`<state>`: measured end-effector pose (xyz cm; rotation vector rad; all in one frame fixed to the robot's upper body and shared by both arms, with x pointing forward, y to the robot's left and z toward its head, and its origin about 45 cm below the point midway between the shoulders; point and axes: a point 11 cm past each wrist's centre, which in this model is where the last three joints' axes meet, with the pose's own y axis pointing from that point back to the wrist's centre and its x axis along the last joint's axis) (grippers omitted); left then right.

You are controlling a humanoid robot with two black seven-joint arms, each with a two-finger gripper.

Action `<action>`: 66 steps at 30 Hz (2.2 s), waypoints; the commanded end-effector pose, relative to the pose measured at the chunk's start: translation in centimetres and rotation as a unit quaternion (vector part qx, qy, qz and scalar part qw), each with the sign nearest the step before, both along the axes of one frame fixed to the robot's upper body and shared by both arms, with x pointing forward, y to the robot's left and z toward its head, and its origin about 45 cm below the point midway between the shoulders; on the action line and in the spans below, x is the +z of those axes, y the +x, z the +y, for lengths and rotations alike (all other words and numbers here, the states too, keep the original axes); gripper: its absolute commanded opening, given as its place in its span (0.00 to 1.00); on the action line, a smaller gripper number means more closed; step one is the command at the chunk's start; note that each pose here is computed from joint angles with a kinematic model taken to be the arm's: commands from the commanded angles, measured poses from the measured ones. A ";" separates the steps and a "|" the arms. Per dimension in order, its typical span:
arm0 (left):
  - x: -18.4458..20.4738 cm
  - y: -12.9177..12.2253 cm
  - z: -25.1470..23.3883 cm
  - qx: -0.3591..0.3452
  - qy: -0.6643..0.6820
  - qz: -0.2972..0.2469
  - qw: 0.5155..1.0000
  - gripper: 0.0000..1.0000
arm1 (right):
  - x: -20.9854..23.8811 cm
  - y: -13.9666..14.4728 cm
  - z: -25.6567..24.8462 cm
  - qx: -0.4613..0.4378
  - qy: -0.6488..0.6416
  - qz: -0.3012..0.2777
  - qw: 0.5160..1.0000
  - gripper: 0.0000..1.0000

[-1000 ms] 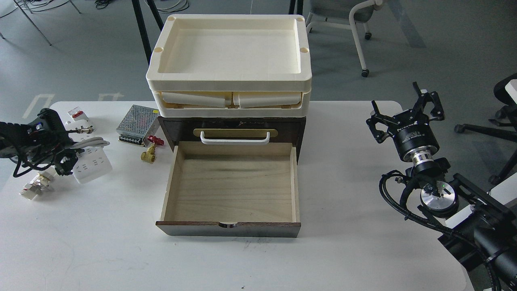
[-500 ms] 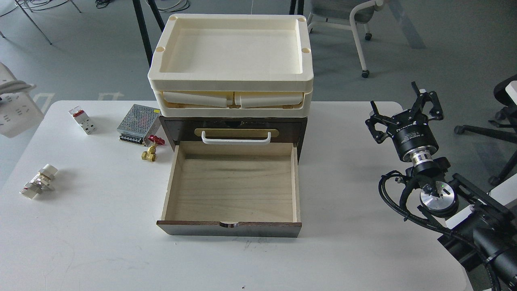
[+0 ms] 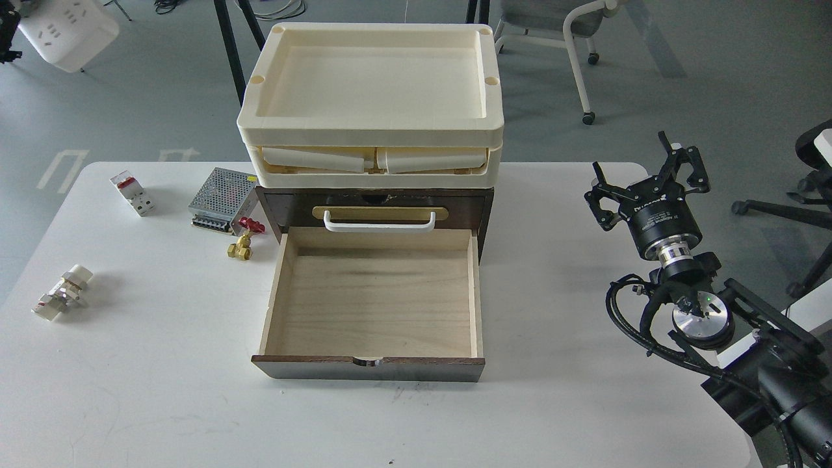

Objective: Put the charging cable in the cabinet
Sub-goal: 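Carry the power strip up and over toward the open drawer, then lower the held power strip into the open wooden drawer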

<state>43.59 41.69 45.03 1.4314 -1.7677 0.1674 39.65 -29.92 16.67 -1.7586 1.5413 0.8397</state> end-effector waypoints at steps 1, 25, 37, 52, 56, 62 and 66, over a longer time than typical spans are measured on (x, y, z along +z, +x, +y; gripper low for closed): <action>0.8 -1.9 -7.6 -0.073 -0.005 0.045 0.996 0.05 | 0.0 0.0 0.0 0.000 0.000 0.000 1.000 1.00; -3.6 -12.5 -33.6 -0.427 0.207 0.098 0.875 0.04 | 0.0 0.0 0.0 0.001 -0.001 -0.001 1.000 1.00; -10.5 -14.9 -35.9 -0.475 0.193 0.181 0.839 0.04 | 0.0 0.0 0.0 0.002 -0.001 -0.001 1.000 1.00; -15.1 -9.1 -34.1 -0.423 0.126 0.197 0.875 0.04 | 0.1 0.0 0.1 0.004 -0.006 -0.003 1.000 1.00; -16.9 -7.5 -32.5 -0.395 0.116 0.207 0.888 0.05 | 0.1 0.0 0.1 0.004 -0.006 -0.003 1.000 1.00; -19.1 -8.9 -32.1 -0.401 0.102 0.234 0.880 0.05 | 0.1 0.0 0.1 0.004 -0.005 -0.003 1.000 1.00; -19.5 -10.1 -32.7 -0.418 0.101 0.243 0.870 0.05 | 0.1 0.0 0.1 0.004 -0.005 -0.003 1.000 1.00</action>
